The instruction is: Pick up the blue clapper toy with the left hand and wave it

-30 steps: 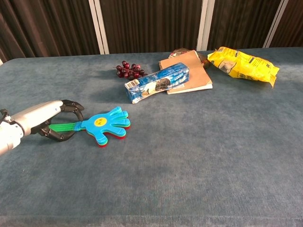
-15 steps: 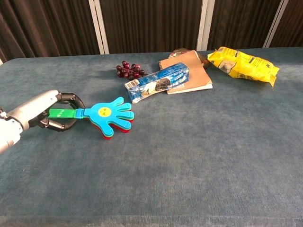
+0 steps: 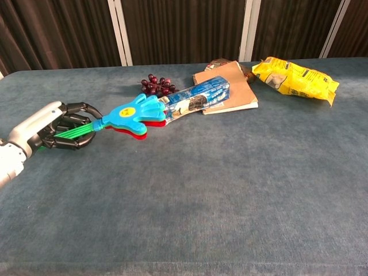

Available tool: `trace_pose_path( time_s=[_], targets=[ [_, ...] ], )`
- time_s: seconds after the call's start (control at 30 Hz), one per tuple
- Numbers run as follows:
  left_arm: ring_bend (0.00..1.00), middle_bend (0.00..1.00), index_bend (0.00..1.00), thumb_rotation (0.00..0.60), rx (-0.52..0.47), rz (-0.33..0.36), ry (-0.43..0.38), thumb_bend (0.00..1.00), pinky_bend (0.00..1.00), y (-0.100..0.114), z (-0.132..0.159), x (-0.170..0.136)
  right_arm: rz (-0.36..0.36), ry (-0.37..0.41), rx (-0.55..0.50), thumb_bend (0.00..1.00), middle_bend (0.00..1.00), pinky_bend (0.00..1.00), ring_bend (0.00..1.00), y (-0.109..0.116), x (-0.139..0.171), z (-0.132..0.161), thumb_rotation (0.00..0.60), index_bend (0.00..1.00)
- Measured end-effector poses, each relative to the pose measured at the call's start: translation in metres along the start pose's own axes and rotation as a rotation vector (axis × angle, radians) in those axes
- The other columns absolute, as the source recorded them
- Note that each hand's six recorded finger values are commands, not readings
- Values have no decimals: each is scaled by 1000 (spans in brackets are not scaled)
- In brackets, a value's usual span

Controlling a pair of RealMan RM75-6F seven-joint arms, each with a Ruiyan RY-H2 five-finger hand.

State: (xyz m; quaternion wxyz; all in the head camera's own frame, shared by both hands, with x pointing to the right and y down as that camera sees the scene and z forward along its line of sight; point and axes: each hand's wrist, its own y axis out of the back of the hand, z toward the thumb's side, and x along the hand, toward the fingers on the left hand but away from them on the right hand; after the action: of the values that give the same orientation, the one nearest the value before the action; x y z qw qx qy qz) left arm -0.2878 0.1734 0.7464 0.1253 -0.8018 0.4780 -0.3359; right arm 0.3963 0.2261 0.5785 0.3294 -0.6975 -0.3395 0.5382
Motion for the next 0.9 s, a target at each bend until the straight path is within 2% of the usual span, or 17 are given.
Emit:
trace_pose_path(
  time_s=[0.13,0.27,0.4,0.53,0.6,0.7,0.9],
  targets=[
    [580,769,817,600,-176,35,-61,622,755,10,15,-1,0,1,-3,203,0,0,0,1,1,0,600,0],
    [578,766,817,600,-290,99,-156,636,755,30,33,-2,2,0,-3,204,0,0,0,1,1,-1,600,0],
    [571,762,818,600,-315,210,-249,650,752,54,48,-3,2,-2,-3,204,0,0,0,2,2,-1,600,0],
    [567,761,819,600,-293,387,-392,649,753,90,66,-11,2,-8,-3,204,0,0,0,2,2,-2,600,0],
    [565,761,819,600,-257,402,-427,650,755,93,68,-16,4,-9,-2,204,0,0,0,2,2,-2,600,0],
    [565,761,819,600,-181,319,-424,650,756,78,63,-19,10,-11,0,203,0,0,0,0,1,-1,600,0],
    [565,766,824,600,0,-93,-289,649,759,-1,24,-28,16,-12,2,203,0,0,0,-1,1,-1,600,0]
  ],
)
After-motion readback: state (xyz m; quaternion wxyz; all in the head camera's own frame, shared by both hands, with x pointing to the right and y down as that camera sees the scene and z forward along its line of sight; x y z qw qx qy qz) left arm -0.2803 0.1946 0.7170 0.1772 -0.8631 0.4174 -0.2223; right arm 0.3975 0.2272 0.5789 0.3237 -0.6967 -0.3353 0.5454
